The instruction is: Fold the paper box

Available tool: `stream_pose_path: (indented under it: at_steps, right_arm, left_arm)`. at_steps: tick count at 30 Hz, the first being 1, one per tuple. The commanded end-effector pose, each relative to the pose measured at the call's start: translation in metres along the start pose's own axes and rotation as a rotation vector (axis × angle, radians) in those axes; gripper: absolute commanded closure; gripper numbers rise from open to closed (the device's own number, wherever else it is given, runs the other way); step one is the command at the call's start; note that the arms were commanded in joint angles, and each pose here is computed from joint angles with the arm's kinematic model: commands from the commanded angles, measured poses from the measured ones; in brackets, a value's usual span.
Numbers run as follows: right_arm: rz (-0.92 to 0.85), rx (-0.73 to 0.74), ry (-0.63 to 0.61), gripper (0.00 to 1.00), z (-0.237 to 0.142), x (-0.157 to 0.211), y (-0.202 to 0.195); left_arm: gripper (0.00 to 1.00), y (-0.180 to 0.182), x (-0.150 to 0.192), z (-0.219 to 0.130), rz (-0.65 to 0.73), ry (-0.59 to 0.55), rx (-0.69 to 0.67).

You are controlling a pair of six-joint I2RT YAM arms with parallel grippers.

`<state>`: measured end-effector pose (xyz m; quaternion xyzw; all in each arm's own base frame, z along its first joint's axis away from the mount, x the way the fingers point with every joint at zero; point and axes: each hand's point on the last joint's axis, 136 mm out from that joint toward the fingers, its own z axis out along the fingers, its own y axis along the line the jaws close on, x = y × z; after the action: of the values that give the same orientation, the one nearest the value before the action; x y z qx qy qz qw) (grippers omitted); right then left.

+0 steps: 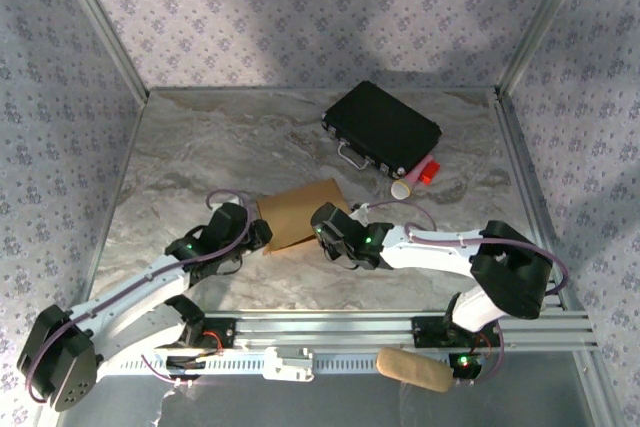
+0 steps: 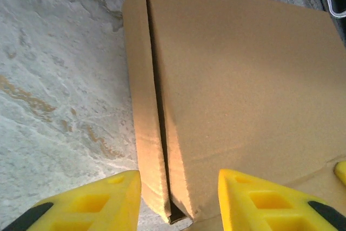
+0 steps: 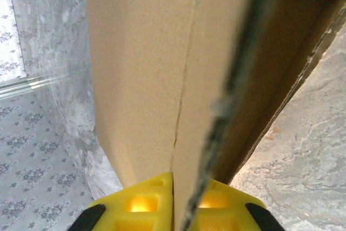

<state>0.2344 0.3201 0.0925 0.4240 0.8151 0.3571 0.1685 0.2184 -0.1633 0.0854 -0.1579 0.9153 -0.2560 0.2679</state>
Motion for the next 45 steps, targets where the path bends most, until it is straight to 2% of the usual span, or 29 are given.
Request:
stream_pose_path:
  at_steps: [1,4,6,9,14,19,24,27,31,45]
  right_arm:
    - [-0.066,0.128,-0.019,0.79,0.005,-0.009,-0.037]
    - [-0.129,0.144,-0.031,0.51,-0.006,-0.015,-0.038]
    - [-0.215,0.154,-0.048,0.38,-0.019,-0.023,-0.035]
    - [-0.381,0.144,-0.039,0.32,-0.039,-0.032,-0.024]
    - [-0.609,0.034,0.059,0.30,-0.063,-0.040,0.007]
    - [-0.775,0.023,0.154,0.29,-0.077,-0.053,0.030]
    - [-0.839,0.035,0.162,0.30,-0.067,-0.095,0.036]
    - [-0.892,0.035,0.208,0.32,-0.057,-0.102,0.036]
    - [-0.954,0.089,0.273,0.40,-0.034,-0.104,0.028]
    - [-1.001,0.256,0.305,0.65,0.009,-0.111,-0.018]
  left_arm:
    - [0.60,-0.016,-0.004,0.003,-0.013,-0.003,0.063]
    - [0.60,-0.007,-0.004,0.004,0.003,-0.006,0.020]
    - [0.59,-0.005,-0.005,0.005,0.016,-0.009,0.013]
    - [0.57,-0.002,-0.006,0.006,0.032,0.003,0.004]
    - [0.52,-0.006,-0.011,0.007,0.037,0.012,0.039]
    - [0.47,-0.018,-0.015,0.007,0.043,0.019,0.077]
    - [0.43,-0.022,-0.018,0.007,0.048,0.027,0.079]
    - [0.43,-0.023,-0.018,0.010,0.057,0.044,0.071]
    - [0.43,-0.024,-0.019,0.012,0.059,0.042,0.073]
    - [0.50,-0.003,-0.006,0.030,0.050,0.072,0.019]
